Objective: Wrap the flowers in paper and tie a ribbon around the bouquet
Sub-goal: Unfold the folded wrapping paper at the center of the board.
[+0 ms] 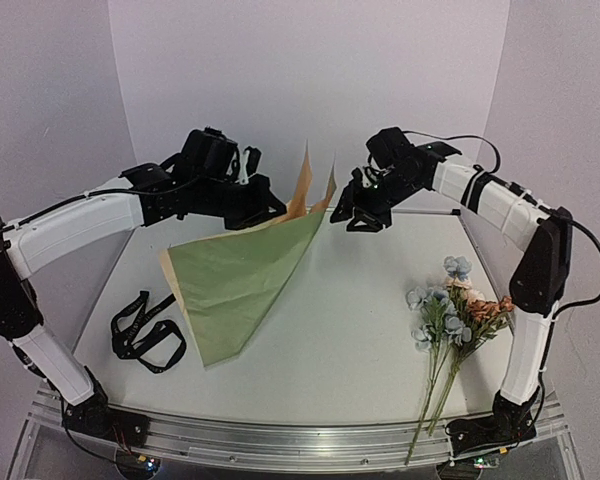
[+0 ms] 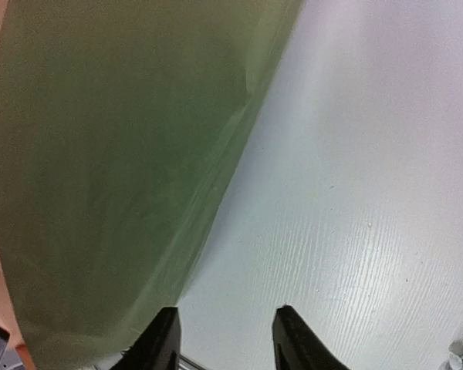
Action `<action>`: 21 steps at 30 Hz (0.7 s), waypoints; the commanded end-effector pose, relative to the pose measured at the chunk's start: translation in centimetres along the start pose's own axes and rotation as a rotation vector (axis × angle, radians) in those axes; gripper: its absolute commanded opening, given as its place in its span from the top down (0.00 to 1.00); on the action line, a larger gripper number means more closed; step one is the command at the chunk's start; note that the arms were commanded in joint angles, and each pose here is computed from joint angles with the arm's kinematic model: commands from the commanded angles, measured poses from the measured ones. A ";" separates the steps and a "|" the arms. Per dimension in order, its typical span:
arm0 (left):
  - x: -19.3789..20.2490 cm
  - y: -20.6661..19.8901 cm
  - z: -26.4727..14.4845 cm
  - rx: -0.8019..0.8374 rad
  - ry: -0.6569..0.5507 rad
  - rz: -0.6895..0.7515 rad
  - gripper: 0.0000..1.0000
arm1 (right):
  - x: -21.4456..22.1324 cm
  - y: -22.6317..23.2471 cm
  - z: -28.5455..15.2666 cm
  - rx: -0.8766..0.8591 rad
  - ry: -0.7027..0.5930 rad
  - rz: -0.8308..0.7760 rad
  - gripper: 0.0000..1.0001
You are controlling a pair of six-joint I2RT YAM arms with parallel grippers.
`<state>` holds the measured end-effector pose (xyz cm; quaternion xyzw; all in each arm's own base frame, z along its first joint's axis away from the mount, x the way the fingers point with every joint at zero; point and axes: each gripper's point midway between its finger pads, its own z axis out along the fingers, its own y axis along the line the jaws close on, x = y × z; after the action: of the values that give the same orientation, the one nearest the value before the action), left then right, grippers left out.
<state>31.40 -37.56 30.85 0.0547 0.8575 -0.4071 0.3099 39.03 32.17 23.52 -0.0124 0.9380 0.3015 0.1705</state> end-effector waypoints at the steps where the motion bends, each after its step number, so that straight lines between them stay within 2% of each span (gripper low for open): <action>1: -0.2 0.6 1.1 -0.101 -0.041 -0.019 1.00 | -0.2 0.7 -5.7 0.019 -0.169 0.086 0.41; 5: -0.2 1.1 2.2 -0.136 -0.060 -0.039 1.00 | 0.7 -0.5 -6.5 0.067 -0.207 0.114 0.27; 10: -0.7 1.3 2.5 -0.142 -0.088 -0.050 1.00 | 1.7 -2.5 -5.0 0.127 -0.176 0.140 0.15; 21: -0.6 3.7 0.6 -0.177 -0.091 -0.048 1.00 | 1.4 -3.6 -2.7 0.172 -0.149 0.113 0.07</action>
<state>33.41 -37.49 25.92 -0.0022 0.8894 -0.3269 0.3196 36.27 27.77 22.53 0.0812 0.9476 0.2338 0.2019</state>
